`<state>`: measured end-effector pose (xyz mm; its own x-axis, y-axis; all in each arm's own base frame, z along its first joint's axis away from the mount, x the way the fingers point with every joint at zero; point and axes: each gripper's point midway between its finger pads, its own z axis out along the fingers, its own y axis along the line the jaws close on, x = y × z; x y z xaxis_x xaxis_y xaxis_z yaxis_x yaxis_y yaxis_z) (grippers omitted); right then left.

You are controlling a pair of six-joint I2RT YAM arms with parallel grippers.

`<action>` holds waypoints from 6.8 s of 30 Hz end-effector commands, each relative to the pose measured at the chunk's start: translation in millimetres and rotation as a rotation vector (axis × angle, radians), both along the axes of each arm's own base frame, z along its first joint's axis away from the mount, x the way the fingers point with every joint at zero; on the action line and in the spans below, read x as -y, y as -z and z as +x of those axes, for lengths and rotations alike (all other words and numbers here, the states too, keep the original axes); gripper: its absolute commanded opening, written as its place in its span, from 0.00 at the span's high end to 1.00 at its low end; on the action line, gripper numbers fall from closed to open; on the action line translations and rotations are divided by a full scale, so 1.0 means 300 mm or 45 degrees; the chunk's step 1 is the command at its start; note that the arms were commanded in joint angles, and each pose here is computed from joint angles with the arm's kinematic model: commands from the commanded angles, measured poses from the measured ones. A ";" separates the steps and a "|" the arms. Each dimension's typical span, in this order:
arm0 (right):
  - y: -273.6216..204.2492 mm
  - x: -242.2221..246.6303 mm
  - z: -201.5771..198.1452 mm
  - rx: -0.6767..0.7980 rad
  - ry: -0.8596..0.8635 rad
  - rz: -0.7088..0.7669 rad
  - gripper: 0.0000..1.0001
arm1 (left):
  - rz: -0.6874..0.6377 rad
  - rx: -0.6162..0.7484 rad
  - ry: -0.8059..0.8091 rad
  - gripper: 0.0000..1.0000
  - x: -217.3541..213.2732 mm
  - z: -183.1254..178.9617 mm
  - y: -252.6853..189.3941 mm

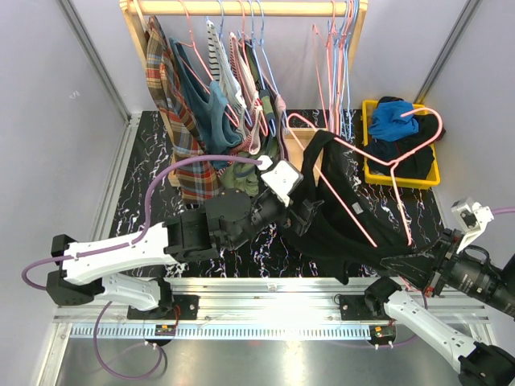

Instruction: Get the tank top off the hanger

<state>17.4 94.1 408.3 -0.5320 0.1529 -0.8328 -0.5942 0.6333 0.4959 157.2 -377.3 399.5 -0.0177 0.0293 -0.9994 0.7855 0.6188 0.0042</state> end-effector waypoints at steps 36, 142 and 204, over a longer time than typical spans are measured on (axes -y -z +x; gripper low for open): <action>0.182 -0.016 -0.189 -0.235 -0.333 -0.135 1.00 | 0.148 0.044 -0.682 1.00 -0.605 0.494 -0.220; 0.461 -0.212 0.497 -0.280 0.362 0.011 1.00 | -0.021 -0.123 -0.928 1.00 -0.314 0.323 -0.191; 0.883 0.093 0.751 -0.679 1.331 -0.340 1.00 | -0.374 -0.456 -0.565 1.00 -0.847 -0.028 0.074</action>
<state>237.2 112.0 91.8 -0.7421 0.4404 -0.5053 0.3876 0.8970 0.2127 149.5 -111.4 364.6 -0.3031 -0.3048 -0.9029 0.3435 0.8488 -0.4019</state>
